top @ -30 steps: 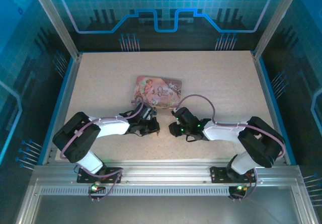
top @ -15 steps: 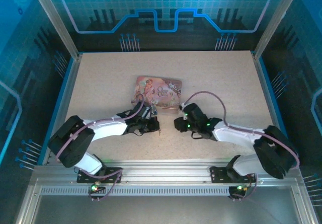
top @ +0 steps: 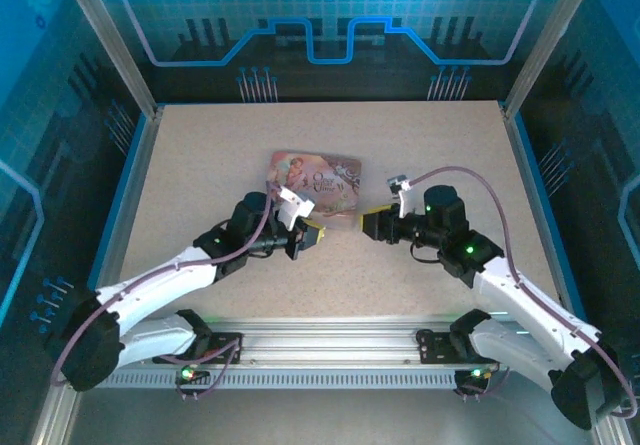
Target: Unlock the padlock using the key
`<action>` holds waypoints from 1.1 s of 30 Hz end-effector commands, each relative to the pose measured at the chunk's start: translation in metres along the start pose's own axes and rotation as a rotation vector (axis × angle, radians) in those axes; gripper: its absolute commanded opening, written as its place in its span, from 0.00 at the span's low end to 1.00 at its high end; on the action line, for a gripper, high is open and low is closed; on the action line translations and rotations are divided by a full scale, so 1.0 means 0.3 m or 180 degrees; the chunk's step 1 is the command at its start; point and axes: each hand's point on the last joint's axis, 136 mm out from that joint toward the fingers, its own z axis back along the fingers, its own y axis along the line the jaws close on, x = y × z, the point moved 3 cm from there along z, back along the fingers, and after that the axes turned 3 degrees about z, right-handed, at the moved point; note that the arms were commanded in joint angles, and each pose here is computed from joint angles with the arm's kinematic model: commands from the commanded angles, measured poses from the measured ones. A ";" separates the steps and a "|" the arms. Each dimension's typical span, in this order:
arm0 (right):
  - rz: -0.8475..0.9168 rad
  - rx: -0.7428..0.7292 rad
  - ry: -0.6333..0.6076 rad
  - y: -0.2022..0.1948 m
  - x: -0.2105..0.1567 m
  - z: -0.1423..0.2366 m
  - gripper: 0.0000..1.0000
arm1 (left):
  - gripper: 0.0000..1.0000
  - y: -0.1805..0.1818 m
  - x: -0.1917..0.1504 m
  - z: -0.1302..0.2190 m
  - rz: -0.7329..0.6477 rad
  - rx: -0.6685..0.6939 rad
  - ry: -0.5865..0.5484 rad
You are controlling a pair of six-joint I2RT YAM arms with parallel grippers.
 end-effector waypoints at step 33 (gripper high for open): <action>0.0319 0.1617 0.0477 0.244 -0.008 -0.059 0.16 | 0.00 -0.211 0.131 0.104 -0.0259 -0.1668 0.0061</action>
